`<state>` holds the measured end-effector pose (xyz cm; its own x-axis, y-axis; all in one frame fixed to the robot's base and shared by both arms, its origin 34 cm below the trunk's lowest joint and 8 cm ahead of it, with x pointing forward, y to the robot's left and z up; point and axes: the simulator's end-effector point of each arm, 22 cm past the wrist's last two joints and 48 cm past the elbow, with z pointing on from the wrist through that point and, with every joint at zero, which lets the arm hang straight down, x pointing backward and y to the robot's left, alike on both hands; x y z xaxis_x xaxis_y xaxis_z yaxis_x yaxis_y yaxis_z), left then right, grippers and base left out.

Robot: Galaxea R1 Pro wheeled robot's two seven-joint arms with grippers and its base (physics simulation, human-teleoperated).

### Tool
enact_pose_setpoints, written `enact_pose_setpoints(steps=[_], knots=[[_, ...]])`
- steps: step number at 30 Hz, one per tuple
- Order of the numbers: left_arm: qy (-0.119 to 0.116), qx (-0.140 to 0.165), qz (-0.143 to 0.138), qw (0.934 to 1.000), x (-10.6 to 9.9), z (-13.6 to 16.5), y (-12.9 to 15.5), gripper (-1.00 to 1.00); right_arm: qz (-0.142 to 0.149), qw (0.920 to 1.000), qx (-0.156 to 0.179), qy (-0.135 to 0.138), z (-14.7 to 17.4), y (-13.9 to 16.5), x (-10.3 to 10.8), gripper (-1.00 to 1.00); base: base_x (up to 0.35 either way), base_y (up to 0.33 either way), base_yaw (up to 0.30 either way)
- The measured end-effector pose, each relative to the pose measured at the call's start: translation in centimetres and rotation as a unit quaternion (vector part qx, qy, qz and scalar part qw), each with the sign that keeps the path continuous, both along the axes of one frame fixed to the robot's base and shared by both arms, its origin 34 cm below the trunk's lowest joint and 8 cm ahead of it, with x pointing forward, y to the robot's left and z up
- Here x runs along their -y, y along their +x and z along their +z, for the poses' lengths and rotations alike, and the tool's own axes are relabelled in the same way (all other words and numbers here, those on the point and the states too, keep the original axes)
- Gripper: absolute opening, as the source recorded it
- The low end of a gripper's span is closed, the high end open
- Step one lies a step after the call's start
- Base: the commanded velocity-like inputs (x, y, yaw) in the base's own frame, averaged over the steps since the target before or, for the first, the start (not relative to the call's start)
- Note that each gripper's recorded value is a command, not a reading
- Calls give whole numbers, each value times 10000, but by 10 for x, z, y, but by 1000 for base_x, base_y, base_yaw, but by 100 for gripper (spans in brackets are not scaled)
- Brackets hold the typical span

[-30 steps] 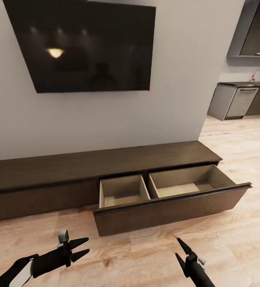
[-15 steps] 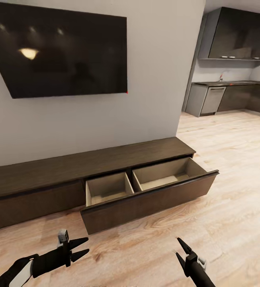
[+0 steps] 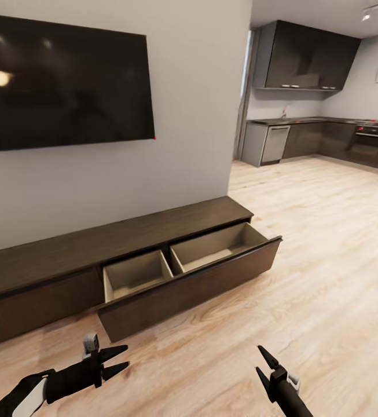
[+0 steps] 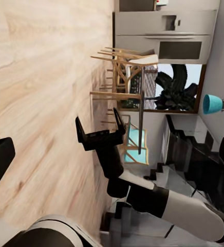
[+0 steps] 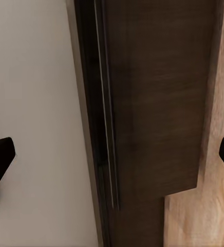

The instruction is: Place each of the two pumpkins and all three candles from the living room inside a cabinet in the living room (use any cabinet), then make sure every cabinet is closed, and position the cauldron so it is next to a table in the living room.

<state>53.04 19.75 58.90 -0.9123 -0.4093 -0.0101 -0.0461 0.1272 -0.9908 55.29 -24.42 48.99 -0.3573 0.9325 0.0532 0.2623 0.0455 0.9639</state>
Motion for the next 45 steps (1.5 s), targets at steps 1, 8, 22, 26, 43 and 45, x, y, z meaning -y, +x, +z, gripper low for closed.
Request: enact_pose_setpoints(steps=[1, 8, 22, 26, 43, 45], knots=[[1, 1, 4, 10000, 0, 2, 0, 100, 0, 10000, 0, 0, 2, 0, 0, 100, -13, 0, -272], [12, -5, 7, 10000, -1, 16, 3, 100, -28, 9998, 56, -166, 16, 3, 3, 100, -3, 0, -272], [2, -6, 10, 10000, -1, 43, 7, 100, -34, 9998, 55, -193, 43, 7, 3, 100, -49, 0, -273], [3, -5, 11, 10000, -2, 51, 8, 100, -35, 9998, 54, -195, 50, 8, 3, 100, -316, 0, -273], [17, -3, 22, 10000, -4, 83, 11, 100, -37, 9998, 47, -210, 81, 11, 4, 100, -321, 0, -273], [24, -5, 25, 10000, -4, 87, 12, 100, -36, 9998, 48, -209, 85, 11, 4, 100, -136, 0, -273]])
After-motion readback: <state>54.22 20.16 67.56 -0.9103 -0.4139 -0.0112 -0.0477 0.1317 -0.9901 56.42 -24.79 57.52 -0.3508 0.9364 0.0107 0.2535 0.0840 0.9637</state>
